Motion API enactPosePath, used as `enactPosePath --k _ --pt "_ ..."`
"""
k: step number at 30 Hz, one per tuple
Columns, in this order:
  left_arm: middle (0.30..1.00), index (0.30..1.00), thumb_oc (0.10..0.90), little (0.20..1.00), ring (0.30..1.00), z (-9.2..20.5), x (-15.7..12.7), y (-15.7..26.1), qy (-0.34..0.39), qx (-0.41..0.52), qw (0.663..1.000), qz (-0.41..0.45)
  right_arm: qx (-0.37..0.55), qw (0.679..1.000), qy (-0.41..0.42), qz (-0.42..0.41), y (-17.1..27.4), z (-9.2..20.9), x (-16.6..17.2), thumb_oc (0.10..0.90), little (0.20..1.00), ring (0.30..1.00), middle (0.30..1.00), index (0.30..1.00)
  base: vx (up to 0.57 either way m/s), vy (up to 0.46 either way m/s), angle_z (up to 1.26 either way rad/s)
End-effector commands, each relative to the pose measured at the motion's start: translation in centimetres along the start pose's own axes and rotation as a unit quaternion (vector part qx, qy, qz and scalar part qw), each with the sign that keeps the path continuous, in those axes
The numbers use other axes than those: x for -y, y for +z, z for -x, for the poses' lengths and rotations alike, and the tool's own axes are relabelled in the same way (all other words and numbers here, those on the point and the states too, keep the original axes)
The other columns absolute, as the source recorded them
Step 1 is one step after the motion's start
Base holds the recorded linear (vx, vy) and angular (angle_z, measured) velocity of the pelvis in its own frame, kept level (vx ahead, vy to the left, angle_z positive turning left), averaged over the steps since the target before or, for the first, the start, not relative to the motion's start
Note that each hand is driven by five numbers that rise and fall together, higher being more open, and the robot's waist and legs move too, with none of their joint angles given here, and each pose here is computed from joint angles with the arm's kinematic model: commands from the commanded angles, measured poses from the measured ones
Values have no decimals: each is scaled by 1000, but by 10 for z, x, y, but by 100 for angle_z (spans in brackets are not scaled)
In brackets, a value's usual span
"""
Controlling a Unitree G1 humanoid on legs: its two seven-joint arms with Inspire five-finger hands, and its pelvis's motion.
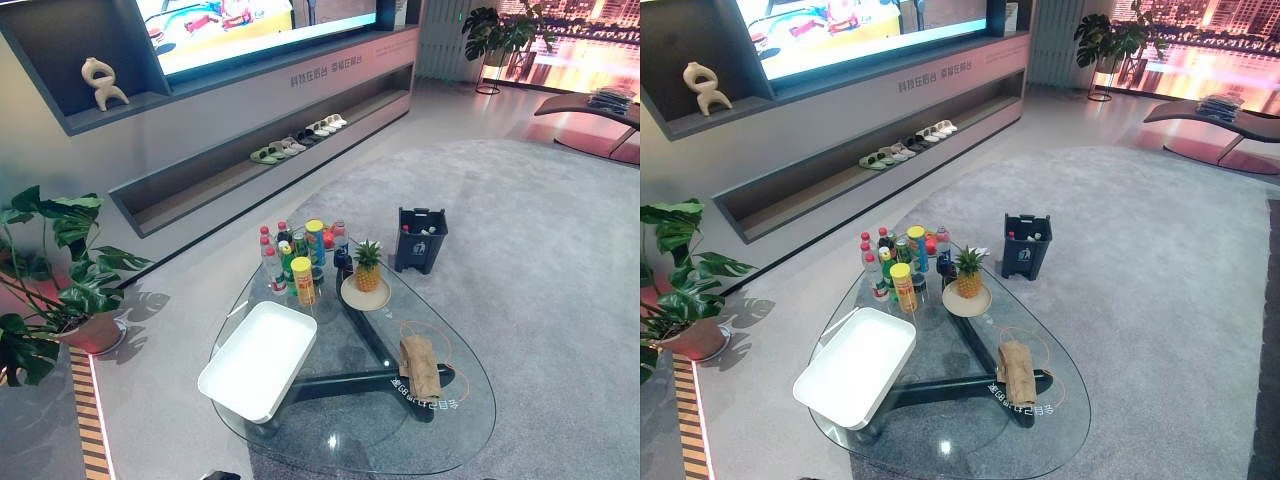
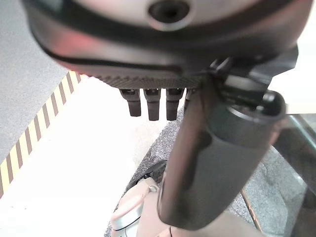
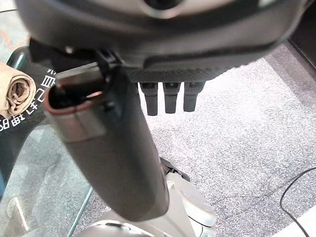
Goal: Wipe the table with a cloth and put it in the basket.
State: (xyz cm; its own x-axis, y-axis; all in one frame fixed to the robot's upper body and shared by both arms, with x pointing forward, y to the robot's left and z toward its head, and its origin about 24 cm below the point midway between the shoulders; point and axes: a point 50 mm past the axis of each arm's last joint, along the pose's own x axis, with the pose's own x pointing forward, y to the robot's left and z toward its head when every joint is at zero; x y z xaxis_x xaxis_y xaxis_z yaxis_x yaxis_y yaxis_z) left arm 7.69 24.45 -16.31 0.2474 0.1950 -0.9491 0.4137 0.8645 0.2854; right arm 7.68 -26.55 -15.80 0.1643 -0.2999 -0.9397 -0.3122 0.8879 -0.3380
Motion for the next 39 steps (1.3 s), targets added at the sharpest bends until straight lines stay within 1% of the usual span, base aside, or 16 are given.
enactPosePath --k 1,18,33,39 --pt "900 900 800 900 900 -1 -24 19 30 13 999 12 5 1000 -22 -12 17 0 10 800 900 900 900 900 0 0 0" --pt "900 900 800 900 900 -1 -26 18 32 11 999 23 2 1000 -23 -9 15 0 12 800 900 900 900 900 0 0 0" --pt "900 900 800 900 900 -1 -28 17 36 10 999 29 0 999 -27 -23 14 0 14 800 900 900 900 900 0 0 0" --pt "900 900 800 900 900 0 -29 15 38 9 999 32 4 999 -40 -26 15 1 18 800 900 900 900 900 -1 1 1"
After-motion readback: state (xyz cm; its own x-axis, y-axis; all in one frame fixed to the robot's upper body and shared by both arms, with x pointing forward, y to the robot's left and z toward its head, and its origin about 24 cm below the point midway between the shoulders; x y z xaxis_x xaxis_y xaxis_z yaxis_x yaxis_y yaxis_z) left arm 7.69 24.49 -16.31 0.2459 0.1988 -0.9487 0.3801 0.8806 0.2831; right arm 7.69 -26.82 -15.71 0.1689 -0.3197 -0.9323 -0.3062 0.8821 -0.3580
